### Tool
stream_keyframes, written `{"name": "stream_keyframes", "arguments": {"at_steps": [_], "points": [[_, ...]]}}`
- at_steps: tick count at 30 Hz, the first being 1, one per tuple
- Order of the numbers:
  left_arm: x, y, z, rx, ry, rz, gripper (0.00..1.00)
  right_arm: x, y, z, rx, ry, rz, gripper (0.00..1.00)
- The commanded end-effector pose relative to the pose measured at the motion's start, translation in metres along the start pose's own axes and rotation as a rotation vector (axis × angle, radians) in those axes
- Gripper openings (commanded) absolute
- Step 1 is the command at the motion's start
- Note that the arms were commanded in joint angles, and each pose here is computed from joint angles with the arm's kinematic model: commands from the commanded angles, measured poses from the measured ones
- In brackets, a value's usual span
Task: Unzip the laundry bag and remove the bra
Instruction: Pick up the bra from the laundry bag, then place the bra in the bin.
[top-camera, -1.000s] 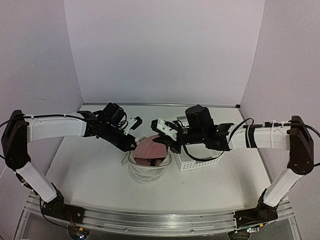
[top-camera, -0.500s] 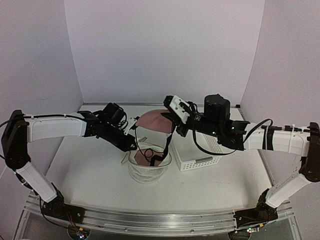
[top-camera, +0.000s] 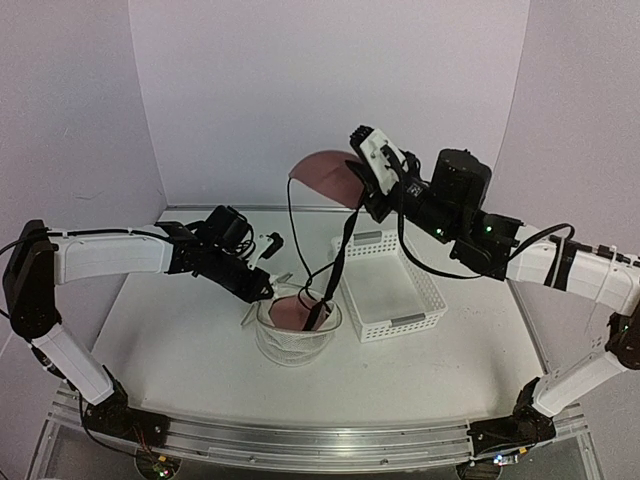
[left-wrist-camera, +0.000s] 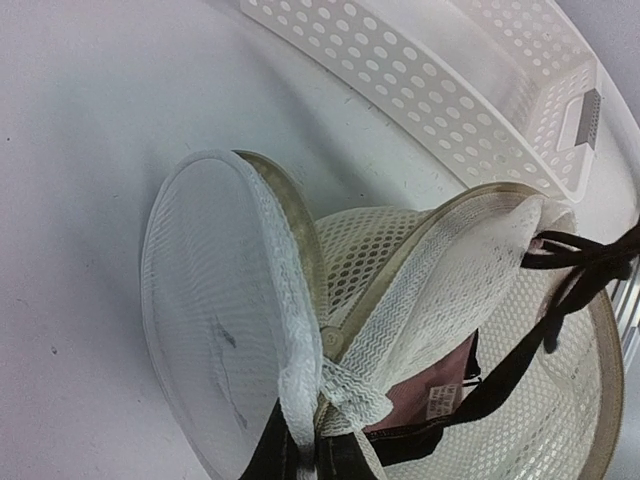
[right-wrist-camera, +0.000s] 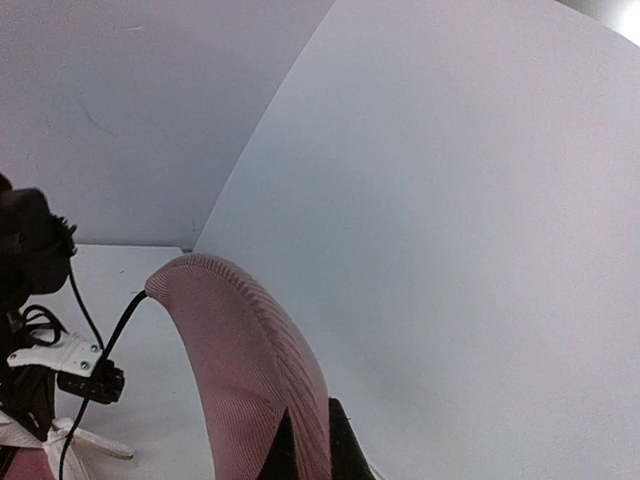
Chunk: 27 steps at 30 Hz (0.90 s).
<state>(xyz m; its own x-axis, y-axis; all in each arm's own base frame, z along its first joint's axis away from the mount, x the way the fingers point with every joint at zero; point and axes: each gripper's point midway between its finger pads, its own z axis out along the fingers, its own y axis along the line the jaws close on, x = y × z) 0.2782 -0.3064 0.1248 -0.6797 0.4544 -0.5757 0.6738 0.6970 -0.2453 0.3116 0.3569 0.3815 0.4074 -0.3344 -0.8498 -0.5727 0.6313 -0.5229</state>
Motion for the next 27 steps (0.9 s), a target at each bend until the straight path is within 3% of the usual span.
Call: {"name": "stream_keyframes", "arguments": {"at_steps": [1, 8, 13, 17, 27], "points": [[-0.008, 0.008, -0.004, -0.045, -0.027, -0.027, 0.0, -0.054, -0.072, -0.018, 0.232, -0.052, 0.013, 0.0], [-0.033, 0.005, -0.007, -0.041, -0.106, -0.06, 0.0, -0.041, -0.107, -0.024, 0.379, 0.066, 0.01, 0.0], [-0.036, 0.009, 0.001, -0.052, -0.1, -0.067, 0.0, -0.02, -0.121, -0.028, 0.447, 0.164, 0.012, 0.0], [-0.039, 0.011, 0.0, -0.068, -0.11, -0.072, 0.0, 0.026, -0.117, -0.025, 0.443, 0.299, 0.09, 0.0], [-0.05, 0.011, 0.008, -0.078, -0.132, -0.074, 0.0, 0.157, -0.08, -0.023, 0.396, 0.591, 0.457, 0.0]]}}
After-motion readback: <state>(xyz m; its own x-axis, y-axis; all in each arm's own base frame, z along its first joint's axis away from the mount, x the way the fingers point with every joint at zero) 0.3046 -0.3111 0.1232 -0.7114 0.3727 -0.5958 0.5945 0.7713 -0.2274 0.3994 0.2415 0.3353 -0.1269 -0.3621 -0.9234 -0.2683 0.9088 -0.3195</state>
